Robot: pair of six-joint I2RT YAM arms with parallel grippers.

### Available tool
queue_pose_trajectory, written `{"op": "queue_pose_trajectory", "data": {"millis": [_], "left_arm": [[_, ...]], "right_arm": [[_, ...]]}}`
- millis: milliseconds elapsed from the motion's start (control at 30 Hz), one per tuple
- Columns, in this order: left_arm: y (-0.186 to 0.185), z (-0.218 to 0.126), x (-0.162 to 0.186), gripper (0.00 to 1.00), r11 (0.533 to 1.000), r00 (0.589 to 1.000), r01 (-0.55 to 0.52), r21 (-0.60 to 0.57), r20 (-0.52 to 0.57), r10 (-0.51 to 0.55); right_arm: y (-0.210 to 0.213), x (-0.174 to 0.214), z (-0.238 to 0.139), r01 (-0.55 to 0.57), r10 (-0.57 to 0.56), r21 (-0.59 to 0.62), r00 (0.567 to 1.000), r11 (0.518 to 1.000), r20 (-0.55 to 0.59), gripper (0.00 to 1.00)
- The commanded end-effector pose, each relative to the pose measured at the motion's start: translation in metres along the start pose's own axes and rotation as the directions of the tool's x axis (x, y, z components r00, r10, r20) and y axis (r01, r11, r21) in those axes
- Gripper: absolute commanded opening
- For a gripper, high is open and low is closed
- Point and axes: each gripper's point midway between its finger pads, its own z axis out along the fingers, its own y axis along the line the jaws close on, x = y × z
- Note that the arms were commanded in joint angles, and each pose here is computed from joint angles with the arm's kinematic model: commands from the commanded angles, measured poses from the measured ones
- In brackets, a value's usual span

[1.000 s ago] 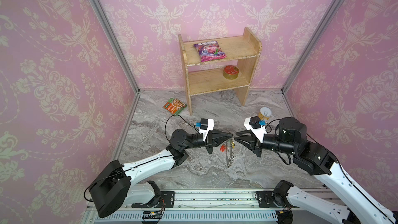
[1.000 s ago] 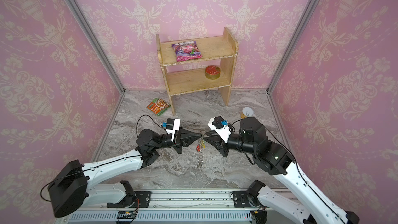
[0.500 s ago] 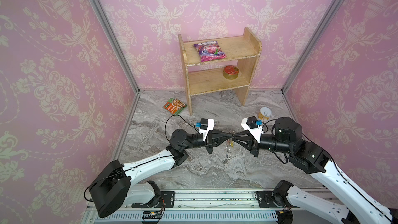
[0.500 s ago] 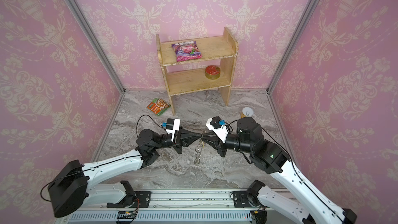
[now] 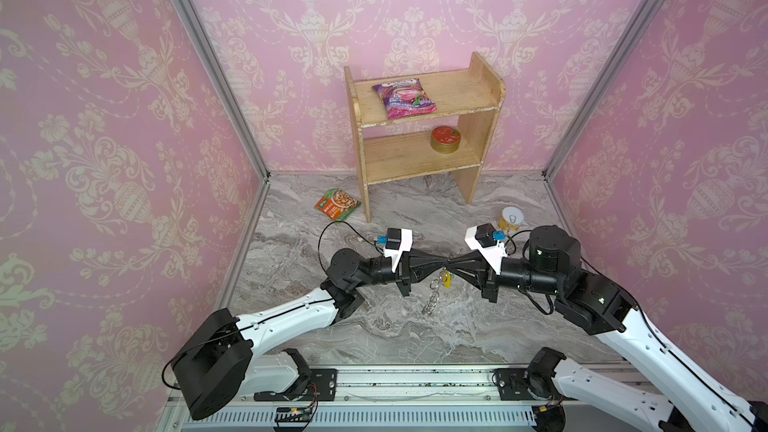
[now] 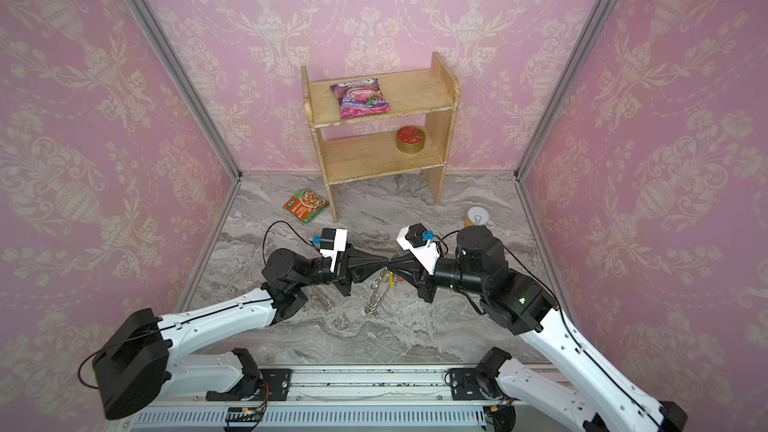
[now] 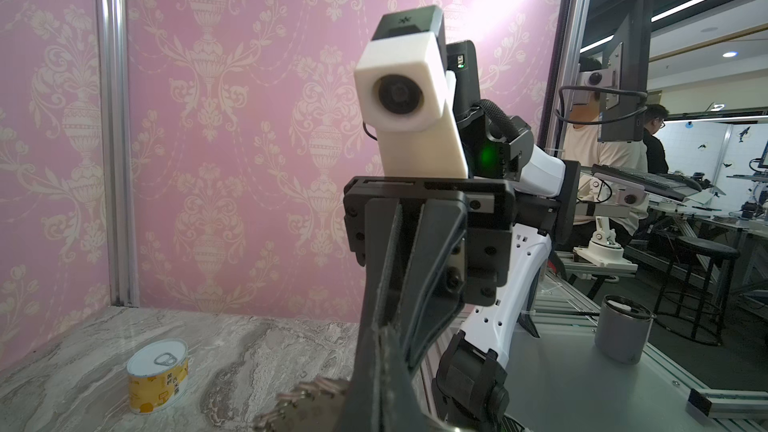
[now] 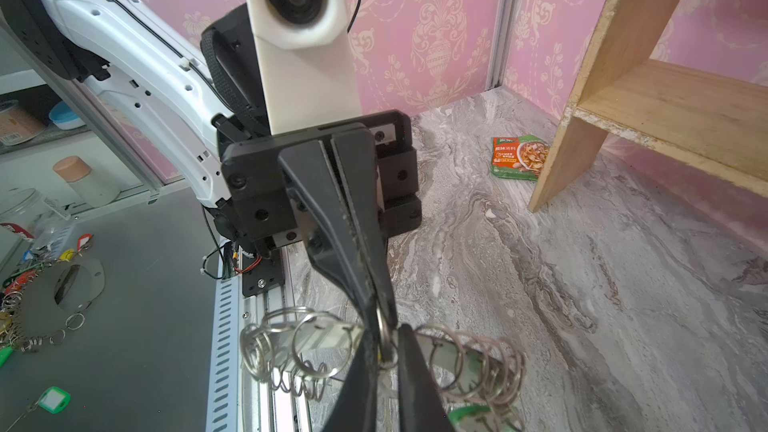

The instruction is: Put the keys on the keyring

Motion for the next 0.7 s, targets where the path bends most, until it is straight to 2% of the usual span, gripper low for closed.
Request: {"op": "queue_pose_trajectory", "data": {"millis": [0, 133, 367, 500, 567, 667], "left_arm": [[-0.012, 0.004, -0.025, 0.0, 0.998, 0.997, -0.041, 0.053, 0.06, 0.038], [-0.012, 0.004, -0.025, 0.0, 0.998, 0.997, -0.041, 0.052, 0.06, 0.038], [-0.01, 0.004, -0.02, 0.0, 0.999, 0.999, -0.028, 0.045, 0.046, 0.025], [-0.007, 0.003, -0.012, 0.0, 1.0, 1.0, -0.005, 0.026, 0.008, 0.005], [-0.006, 0.001, -0.005, 0.08, 1.0, 1.0, 0.008, 0.006, -0.029, -0.007], [-0.001, -0.005, 0.009, 0.31, 0.998, 0.992, 0.023, -0.054, -0.125, -0.03]], "right_arm": [[0.0, -0.002, 0.001, -0.011, 0.012, -0.009, 1.0, 1.0, 0.018, 0.09], [0.0, -0.003, 0.001, -0.014, 0.014, -0.015, 1.0, 1.0, 0.023, 0.0], [0.003, -0.003, -0.001, -0.007, 0.008, -0.021, 1.0, 1.0, 0.026, 0.0], [0.003, 0.001, -0.004, 0.008, -0.008, -0.014, 1.0, 1.0, -0.019, 0.0], [0.003, 0.007, -0.006, 0.013, -0.014, -0.012, 0.998, 1.0, -0.059, 0.0], [0.004, 0.015, -0.008, 0.019, -0.021, -0.017, 0.991, 1.0, -0.13, 0.0]]}}
